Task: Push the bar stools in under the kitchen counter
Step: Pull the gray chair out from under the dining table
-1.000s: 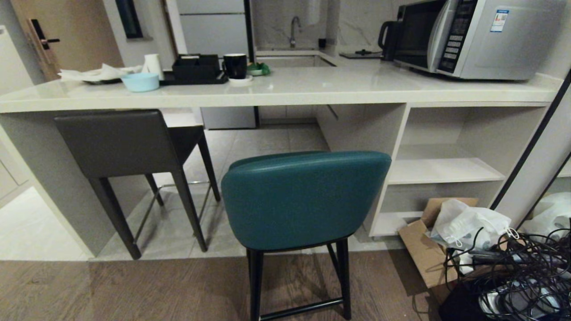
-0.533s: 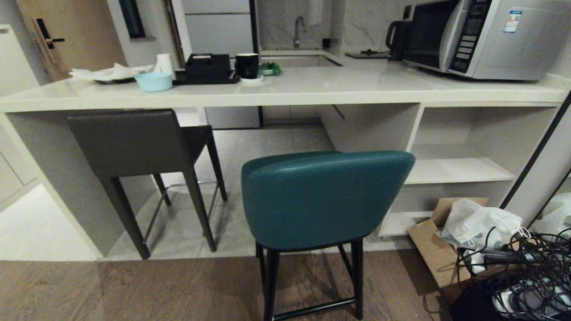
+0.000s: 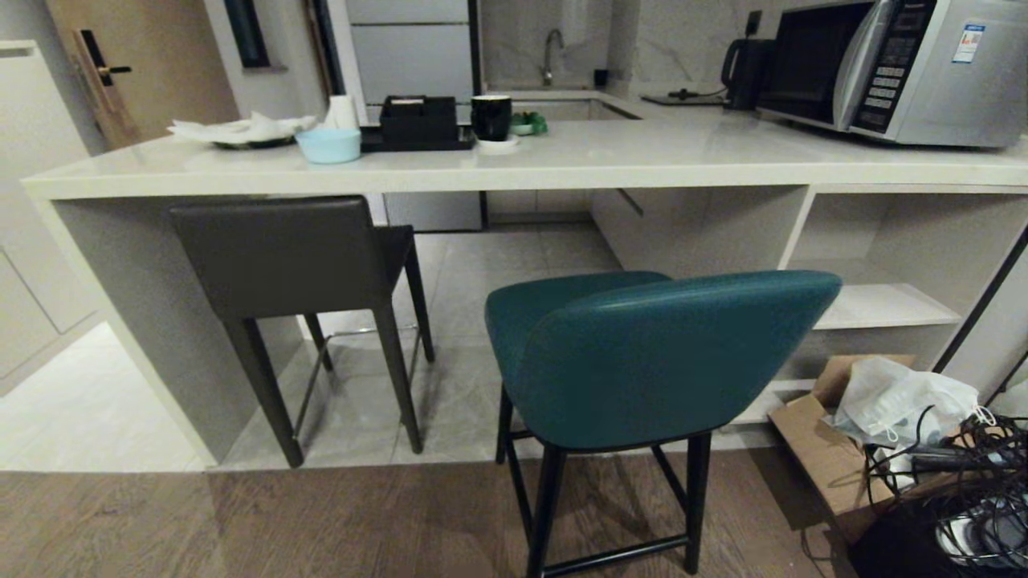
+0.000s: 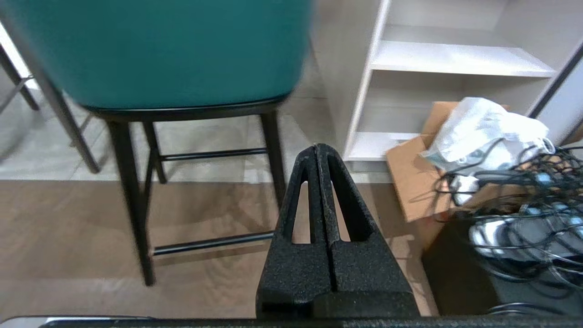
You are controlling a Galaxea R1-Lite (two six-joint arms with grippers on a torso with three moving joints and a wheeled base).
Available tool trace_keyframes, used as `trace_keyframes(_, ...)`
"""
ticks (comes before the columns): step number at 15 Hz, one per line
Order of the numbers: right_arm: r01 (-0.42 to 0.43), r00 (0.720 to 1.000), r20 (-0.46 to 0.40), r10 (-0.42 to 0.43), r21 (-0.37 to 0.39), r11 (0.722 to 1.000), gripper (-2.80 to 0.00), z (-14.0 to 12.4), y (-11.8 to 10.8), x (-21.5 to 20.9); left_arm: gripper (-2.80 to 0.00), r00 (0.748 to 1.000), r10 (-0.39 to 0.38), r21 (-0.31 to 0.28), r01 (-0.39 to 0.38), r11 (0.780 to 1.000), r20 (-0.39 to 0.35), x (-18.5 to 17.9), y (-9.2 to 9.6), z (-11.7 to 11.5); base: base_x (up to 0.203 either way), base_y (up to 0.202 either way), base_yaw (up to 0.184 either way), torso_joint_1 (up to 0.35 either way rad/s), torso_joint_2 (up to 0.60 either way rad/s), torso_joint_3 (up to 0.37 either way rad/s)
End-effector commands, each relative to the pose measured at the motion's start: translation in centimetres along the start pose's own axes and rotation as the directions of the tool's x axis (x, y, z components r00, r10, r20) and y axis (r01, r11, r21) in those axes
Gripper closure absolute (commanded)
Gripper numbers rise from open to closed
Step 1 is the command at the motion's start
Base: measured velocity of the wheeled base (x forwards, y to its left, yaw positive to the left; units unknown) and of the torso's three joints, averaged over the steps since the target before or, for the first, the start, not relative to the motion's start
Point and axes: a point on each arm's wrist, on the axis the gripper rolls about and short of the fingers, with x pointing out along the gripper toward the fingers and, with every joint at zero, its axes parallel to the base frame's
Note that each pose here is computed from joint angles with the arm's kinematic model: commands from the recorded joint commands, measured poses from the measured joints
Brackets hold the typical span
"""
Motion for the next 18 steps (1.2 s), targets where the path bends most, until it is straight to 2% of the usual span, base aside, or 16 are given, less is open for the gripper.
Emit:
trace_keyframes(1, -0.002, 1.000, -0.001, 0.002, -0.003, 1.000, 0.00, 0.01, 0.00, 0.01, 0.00, 1.000, 0.002, -0.001, -0.002, 1.000, -0.018, 0.12, 0.00, -0.50, 0.000, 0.200, -0.001, 0.002, 0.00, 0.007)
trace_keyframes(18, -0.001, 1.000, -0.002, 0.001, 0.003, 1.000, 0.00, 0.01, 0.00, 0.01, 0.00, 1.000, 0.000, -0.002, 0.000, 1.000, -0.018, 0.13, 0.00, -0.50, 0.000, 0.198, -0.001, 0.003, 0.00, 0.003)
